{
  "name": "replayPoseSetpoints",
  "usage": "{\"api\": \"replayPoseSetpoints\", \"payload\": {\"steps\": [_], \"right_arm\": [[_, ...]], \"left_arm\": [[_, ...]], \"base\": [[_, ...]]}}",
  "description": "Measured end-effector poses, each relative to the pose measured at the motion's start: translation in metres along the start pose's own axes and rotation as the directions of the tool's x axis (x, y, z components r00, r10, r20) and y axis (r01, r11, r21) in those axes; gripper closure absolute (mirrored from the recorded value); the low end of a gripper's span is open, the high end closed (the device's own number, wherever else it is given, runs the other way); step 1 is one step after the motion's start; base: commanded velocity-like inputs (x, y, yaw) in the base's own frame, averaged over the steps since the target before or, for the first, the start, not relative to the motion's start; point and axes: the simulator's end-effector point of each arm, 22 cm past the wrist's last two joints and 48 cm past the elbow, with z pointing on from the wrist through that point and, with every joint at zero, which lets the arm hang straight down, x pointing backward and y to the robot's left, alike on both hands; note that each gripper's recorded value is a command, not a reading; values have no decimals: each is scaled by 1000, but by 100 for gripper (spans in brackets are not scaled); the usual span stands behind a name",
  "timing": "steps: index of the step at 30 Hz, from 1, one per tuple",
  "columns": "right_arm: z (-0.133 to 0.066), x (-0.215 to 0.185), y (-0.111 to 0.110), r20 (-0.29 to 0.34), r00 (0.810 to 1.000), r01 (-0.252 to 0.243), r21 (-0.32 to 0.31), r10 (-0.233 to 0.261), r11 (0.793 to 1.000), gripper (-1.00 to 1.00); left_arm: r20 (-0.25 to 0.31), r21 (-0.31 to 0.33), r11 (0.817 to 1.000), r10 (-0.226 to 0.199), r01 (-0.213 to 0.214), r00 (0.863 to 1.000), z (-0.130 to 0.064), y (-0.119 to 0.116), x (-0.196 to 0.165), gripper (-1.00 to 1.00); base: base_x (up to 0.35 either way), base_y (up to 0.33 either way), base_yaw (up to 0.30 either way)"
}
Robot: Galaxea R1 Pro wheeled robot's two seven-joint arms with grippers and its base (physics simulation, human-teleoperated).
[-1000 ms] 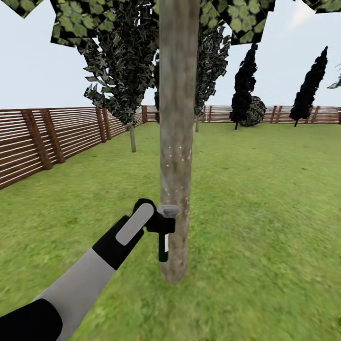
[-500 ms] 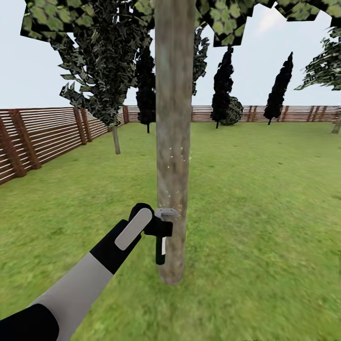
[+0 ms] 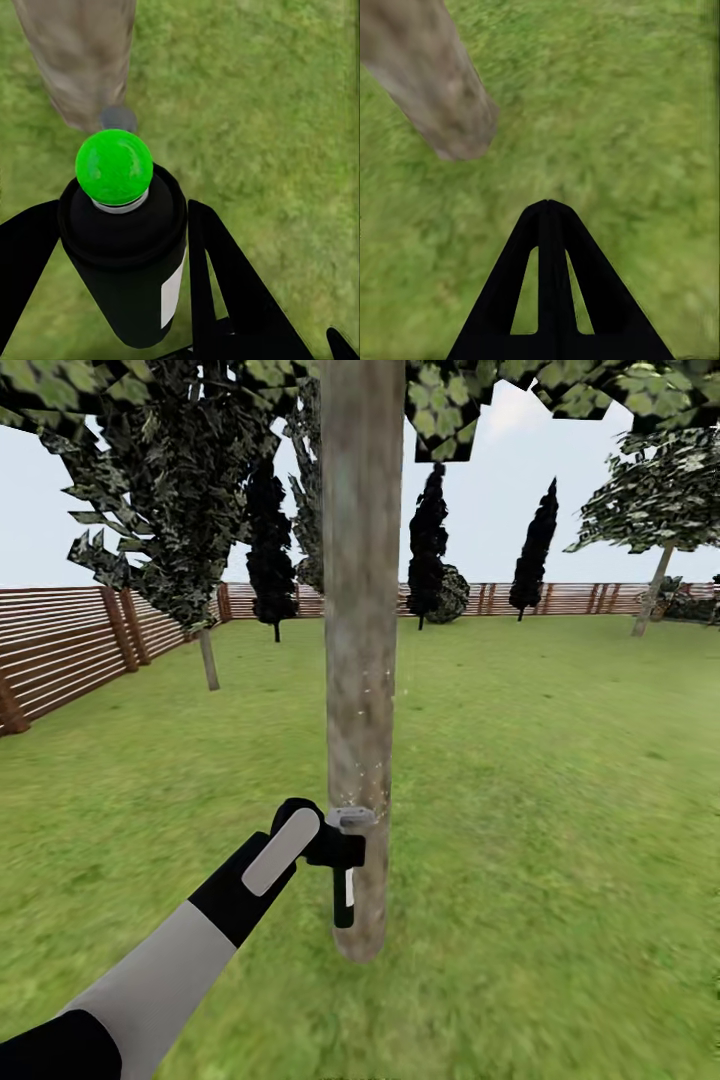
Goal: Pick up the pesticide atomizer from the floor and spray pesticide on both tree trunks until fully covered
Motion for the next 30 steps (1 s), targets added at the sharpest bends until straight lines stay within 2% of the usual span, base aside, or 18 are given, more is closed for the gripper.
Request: {"api": "replayPoseSetpoints", "payload": {"steps": [10,30], "right_arm": [[0,0,0,1,1000,-2,1,2,1000,100],[0,-1,-4,2,1000,-16,11,16,1000,100]], "left_arm": [[-3,-2,1000,-2,2,1000,1,1,1,100],[7,4,1000,-11,11,1000,0,6,-1,100]], "base": [[-54,350,-133],[48,350,-242]]}}
